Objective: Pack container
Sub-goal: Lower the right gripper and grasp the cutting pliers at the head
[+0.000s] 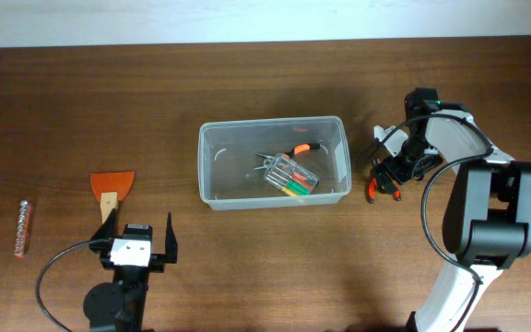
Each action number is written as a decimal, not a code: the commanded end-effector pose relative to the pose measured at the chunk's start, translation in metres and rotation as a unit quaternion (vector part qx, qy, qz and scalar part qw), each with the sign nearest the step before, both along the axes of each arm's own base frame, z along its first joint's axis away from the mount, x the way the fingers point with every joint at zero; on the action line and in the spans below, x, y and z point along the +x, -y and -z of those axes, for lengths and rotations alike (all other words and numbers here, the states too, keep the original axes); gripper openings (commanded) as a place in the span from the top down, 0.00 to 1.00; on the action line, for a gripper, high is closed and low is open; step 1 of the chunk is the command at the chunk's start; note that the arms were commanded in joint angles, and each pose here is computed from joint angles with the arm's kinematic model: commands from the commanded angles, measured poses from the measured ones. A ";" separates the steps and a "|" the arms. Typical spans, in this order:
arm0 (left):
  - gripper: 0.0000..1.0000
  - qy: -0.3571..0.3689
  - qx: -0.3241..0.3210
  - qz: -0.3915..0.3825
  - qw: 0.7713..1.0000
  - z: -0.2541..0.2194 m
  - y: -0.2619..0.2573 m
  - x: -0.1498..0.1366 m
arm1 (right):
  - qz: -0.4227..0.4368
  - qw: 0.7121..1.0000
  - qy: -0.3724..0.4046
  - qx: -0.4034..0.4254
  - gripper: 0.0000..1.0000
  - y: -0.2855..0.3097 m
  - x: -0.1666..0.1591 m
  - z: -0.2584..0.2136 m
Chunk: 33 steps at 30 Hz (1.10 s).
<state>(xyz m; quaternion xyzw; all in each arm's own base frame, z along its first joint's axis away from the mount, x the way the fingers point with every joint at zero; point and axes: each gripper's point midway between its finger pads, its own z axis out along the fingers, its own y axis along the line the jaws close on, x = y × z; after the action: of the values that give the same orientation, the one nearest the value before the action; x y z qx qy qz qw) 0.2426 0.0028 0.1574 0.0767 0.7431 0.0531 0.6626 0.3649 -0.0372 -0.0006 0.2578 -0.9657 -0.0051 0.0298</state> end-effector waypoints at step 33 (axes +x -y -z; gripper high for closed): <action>0.01 0.002 -0.005 -0.007 1.000 0.001 -0.003 0.000 | 0.021 0.999 -0.025 -0.014 0.01 0.002 -0.006 0.018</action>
<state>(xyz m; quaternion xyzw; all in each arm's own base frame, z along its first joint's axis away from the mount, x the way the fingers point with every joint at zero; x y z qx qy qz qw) 0.2426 0.0028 0.1574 0.0767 0.7431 0.0531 0.6626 0.3658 -0.0419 -0.0020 0.2392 -0.9704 0.0084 0.0334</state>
